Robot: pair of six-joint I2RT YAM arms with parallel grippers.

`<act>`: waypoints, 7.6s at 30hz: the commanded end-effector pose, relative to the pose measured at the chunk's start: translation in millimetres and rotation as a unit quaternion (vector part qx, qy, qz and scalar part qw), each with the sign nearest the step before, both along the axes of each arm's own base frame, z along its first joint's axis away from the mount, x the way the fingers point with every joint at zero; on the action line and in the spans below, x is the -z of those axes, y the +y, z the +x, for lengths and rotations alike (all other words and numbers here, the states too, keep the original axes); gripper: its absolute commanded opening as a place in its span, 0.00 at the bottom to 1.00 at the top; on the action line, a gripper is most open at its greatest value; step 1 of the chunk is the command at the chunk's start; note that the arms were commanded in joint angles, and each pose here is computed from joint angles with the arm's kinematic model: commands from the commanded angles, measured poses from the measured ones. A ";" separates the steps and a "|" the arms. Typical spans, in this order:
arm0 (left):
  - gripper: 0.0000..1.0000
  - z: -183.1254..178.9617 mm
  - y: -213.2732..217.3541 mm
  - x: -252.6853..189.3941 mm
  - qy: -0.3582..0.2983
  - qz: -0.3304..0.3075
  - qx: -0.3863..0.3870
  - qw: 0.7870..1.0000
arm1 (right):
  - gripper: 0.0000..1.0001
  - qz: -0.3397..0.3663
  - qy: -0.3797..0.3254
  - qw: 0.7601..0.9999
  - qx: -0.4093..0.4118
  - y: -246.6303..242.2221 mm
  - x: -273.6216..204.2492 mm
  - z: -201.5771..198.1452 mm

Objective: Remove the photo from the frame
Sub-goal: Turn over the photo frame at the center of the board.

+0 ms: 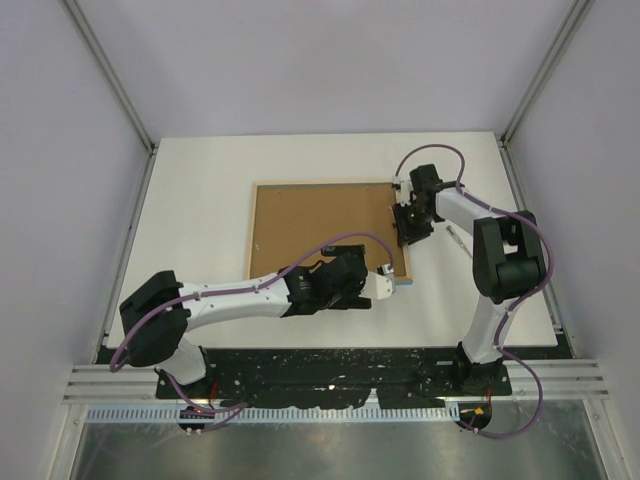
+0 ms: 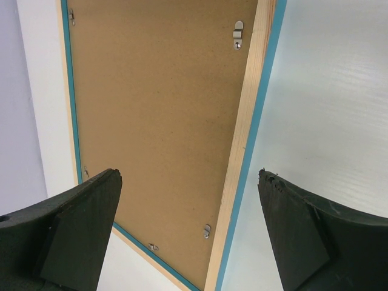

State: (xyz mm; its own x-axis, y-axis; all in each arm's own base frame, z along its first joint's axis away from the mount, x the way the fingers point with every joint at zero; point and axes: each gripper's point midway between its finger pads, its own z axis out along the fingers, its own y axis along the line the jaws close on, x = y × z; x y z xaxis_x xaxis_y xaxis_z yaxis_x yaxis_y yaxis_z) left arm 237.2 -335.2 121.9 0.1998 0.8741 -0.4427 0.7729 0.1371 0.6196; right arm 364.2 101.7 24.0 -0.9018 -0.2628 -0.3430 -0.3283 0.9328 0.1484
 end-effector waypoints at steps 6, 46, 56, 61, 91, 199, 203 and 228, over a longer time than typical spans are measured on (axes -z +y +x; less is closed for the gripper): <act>1.00 -3.5 -5.6 -11.3 0.007 -0.030 0.012 0.999 | 0.08 0.023 0.009 1.000 0.007 9.7 8.6 0.2; 0.99 4.8 -59.4 41.6 -0.060 0.029 -0.048 0.997 | 0.08 0.148 -0.027 0.989 0.002 30.1 -96.5 18.8; 1.00 18.1 -44.6 52.4 -0.109 0.051 -0.114 0.986 | 0.08 0.171 -0.023 0.985 0.010 28.3 -102.8 16.0; 0.93 20.2 -40.9 60.8 -0.119 0.058 -0.129 0.983 | 0.08 0.176 -0.021 0.984 0.021 22.0 -103.1 16.4; 0.00 43.8 -4.2 14.9 -0.136 0.016 -0.133 0.981 | 0.28 0.215 0.023 0.976 0.009 15.9 -107.2 -9.0; 0.00 4.8 32.3 -51.6 0.027 -0.091 -0.072 0.993 | 0.90 -0.142 -0.642 0.524 -0.541 107.4 -145.2 -63.8; 0.00 5.0 34.5 -50.7 0.025 -0.089 -0.073 0.993 | 0.68 -0.133 -0.643 0.524 -0.542 109.4 -147.3 -67.7; 0.49 4.1 51.2 -40.1 0.000 -0.060 -0.058 0.996 | 0.08 -0.127 -0.618 0.532 -0.565 108.7 -143.4 -72.5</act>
